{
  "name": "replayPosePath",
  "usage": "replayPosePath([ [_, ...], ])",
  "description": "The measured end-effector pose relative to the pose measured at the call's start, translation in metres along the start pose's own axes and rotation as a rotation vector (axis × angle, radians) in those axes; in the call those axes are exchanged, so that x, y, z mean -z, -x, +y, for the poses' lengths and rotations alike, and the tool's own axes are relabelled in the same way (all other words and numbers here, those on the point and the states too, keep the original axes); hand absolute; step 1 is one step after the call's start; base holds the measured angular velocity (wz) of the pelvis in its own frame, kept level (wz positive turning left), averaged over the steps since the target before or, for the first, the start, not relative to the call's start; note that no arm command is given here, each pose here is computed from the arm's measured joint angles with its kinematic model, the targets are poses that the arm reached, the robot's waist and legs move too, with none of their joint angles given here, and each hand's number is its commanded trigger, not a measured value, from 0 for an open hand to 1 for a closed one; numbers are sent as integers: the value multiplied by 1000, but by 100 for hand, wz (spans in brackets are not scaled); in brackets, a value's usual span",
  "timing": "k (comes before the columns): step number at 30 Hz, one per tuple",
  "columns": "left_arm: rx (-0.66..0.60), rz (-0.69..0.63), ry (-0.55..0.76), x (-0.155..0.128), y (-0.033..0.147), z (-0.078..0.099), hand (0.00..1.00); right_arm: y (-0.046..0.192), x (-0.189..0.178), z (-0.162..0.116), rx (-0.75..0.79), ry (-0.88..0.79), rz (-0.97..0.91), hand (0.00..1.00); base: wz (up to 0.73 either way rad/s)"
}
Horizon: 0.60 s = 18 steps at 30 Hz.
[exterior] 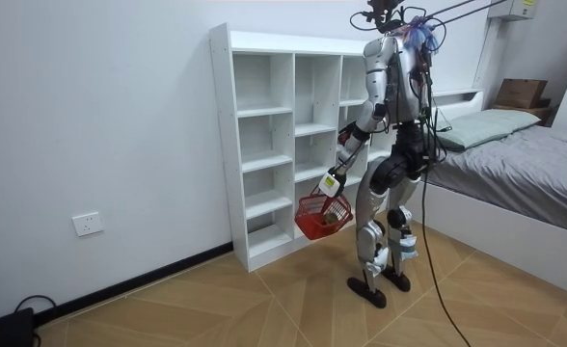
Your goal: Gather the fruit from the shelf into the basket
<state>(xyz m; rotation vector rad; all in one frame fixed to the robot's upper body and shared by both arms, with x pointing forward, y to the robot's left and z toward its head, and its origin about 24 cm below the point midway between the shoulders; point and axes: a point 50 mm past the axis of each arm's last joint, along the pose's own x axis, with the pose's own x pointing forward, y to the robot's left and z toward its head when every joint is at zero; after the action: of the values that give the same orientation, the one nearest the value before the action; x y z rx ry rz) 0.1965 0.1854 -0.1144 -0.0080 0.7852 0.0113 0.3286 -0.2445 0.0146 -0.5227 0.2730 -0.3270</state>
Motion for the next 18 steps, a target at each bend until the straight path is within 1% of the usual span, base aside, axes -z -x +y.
replayPosePath([
  [13, 17, 0, -8, 0, 0, -2, 100, 1, 1, 2, -12, 13, -2, 0, 0],
  [14, 18, 0, -9, 0, 0, -2, 100, 1, 1, 2, -12, 13, -2, 32, 0],
  [15, 18, 0, -9, 0, 0, -2, 100, 1, 1, 2, -12, 13, -2, 60, 0],
  [16, 18, 0, -9, 0, 0, -2, 100, 1, 1, 2, -12, 13, -2, 93, 0],
  [17, 18, 0, -9, 0, 0, -2, 100, 1, 1, 2, -12, 13, -2, 100, 0],
  [18, 18, 0, -9, 0, 0, -2, 100, 1, 1, 2, -12, 13, -2, 100, 0],
])
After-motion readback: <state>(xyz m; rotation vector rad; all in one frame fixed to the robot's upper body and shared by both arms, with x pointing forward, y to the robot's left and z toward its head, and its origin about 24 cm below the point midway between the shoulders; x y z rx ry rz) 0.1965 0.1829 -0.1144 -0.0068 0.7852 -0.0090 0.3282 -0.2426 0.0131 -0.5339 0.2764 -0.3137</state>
